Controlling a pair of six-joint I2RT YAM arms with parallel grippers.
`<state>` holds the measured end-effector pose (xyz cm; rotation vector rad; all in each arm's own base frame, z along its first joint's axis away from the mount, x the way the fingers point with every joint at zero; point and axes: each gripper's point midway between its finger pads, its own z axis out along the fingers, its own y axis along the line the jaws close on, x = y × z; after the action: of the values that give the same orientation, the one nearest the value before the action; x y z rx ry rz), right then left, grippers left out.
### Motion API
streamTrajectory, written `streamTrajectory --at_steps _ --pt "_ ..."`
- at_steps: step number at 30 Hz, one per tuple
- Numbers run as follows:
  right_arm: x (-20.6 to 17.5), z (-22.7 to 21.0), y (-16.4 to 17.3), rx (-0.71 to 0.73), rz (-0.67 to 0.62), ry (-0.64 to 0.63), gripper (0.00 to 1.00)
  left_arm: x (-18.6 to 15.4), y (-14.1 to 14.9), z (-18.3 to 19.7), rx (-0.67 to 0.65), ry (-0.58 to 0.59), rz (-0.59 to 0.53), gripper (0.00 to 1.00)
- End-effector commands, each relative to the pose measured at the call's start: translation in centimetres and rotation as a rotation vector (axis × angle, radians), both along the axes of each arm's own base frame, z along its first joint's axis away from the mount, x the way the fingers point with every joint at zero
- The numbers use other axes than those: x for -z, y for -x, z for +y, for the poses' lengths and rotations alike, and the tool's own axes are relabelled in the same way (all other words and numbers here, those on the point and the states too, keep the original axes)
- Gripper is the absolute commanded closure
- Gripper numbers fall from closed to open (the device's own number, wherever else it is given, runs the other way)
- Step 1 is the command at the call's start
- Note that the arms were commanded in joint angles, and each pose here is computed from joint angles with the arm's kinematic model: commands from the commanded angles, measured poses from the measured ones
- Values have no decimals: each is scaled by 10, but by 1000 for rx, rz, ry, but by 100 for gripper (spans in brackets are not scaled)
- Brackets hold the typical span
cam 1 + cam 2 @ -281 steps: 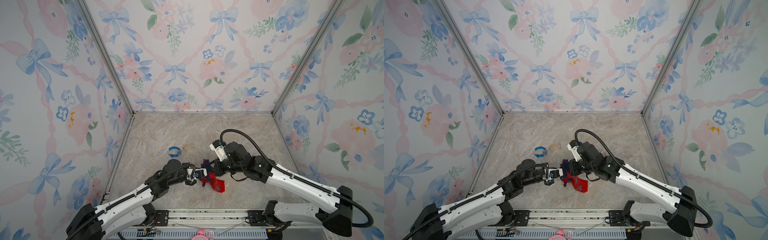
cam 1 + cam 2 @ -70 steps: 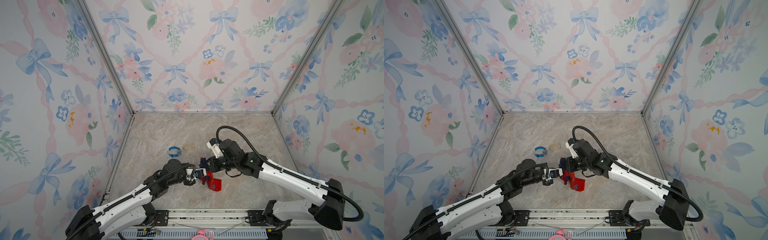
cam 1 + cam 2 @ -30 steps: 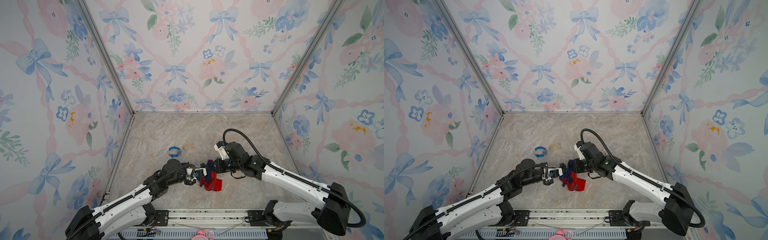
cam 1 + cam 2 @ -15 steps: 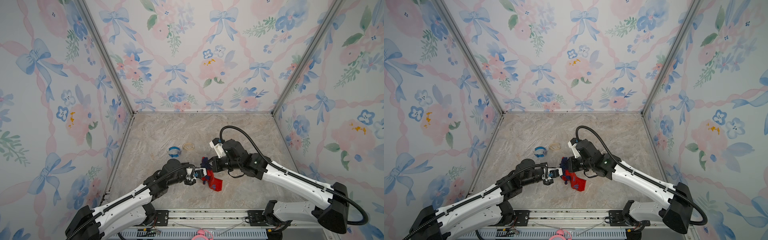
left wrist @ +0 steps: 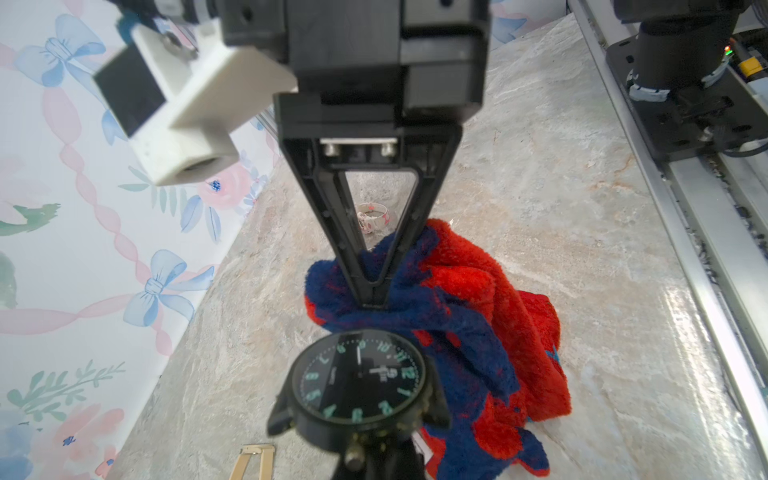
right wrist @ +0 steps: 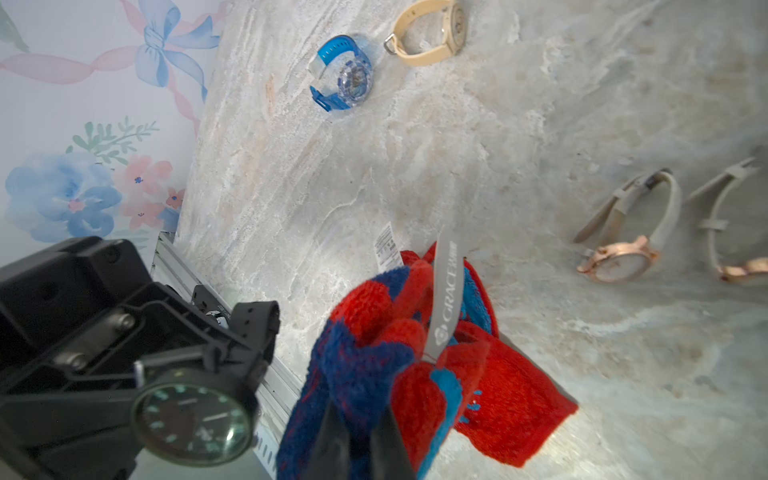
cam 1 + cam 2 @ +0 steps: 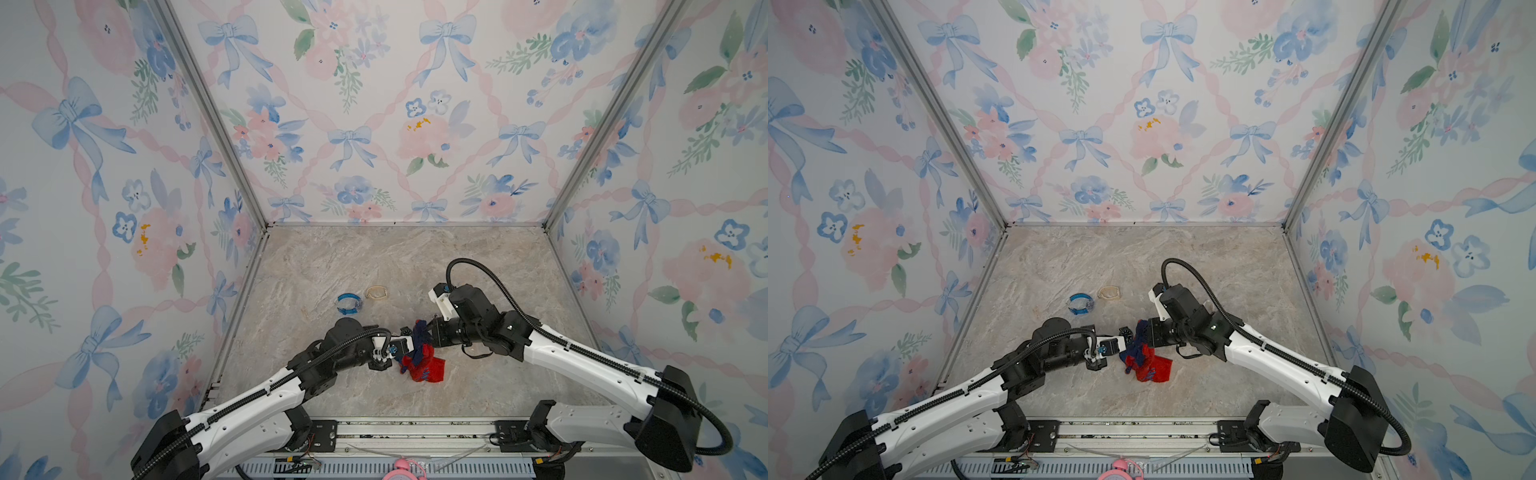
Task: Wipe the watch dial
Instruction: Wipe the dirt from the watch dial.
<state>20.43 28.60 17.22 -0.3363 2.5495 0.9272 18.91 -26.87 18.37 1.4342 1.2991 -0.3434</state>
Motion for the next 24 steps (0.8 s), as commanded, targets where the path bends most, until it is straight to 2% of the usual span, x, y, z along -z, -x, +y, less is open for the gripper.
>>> streamTrajectory --at_steps 1,6,10,17,24 --pt "-23 -3 4 -1 -31 -58 100 -18 -1 -4 12 51 -33 94" --pt "-54 3 12 -34 -85 -102 100 -17 -1 -5 11 47 -27 95" --pt "-62 19 22 -90 -91 -115 100 -17 -2 -4 9 49 -28 95" --pt "-41 39 29 -138 -56 -82 100 -18 -2 -4 6 51 -30 94" --pt "-14 18 19 -76 -25 -28 100 -22 -2 -2 3 57 -39 95"
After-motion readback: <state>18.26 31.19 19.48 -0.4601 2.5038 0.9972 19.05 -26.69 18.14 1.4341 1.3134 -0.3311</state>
